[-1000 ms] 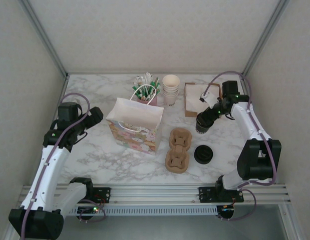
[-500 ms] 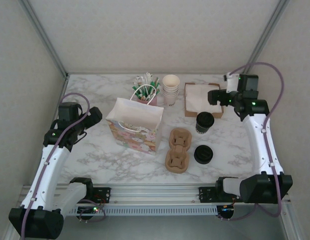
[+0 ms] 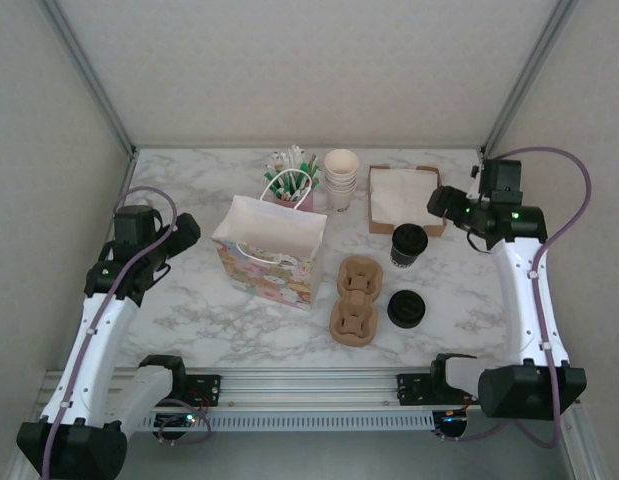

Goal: Pack the takeout coffee

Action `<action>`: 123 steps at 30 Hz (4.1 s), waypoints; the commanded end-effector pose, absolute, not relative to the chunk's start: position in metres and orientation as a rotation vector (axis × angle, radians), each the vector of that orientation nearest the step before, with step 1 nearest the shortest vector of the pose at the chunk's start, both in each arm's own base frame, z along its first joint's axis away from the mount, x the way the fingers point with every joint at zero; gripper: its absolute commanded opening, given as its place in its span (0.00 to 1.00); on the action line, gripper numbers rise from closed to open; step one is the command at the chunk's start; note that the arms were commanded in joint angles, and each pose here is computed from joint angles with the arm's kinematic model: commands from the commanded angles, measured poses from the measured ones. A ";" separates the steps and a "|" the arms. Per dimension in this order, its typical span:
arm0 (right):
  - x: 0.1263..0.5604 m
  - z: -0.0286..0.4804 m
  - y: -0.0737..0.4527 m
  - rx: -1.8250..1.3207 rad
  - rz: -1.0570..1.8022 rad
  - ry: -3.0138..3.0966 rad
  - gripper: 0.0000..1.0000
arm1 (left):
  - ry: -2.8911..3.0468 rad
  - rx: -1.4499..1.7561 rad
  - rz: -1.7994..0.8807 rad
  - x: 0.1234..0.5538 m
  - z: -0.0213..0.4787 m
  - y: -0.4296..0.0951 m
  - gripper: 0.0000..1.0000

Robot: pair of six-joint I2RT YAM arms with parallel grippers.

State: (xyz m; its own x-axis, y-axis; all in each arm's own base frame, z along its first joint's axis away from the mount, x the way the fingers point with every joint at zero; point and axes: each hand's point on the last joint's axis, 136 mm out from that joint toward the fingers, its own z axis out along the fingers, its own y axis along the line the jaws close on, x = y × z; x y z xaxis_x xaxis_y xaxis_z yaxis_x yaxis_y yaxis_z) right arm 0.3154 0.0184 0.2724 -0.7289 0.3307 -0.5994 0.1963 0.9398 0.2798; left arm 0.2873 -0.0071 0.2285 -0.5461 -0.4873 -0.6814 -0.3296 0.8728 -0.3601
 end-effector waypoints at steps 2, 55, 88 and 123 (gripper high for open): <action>0.276 0.259 0.045 0.378 0.259 2.507 0.80 | 2.205 -0.582 -0.268 0.283 0.227 -0.011 0.96; 0.189 0.097 0.200 0.127 -0.023 2.838 0.52 | 2.225 -0.569 -0.275 0.284 0.224 -0.014 0.96; 0.191 0.093 0.199 0.139 -0.040 2.813 0.45 | 2.226 -0.566 -0.274 0.283 0.223 -0.014 0.96; 0.192 0.092 0.200 0.123 -0.040 2.815 0.47 | 2.227 -0.568 -0.273 0.283 0.223 -0.014 0.96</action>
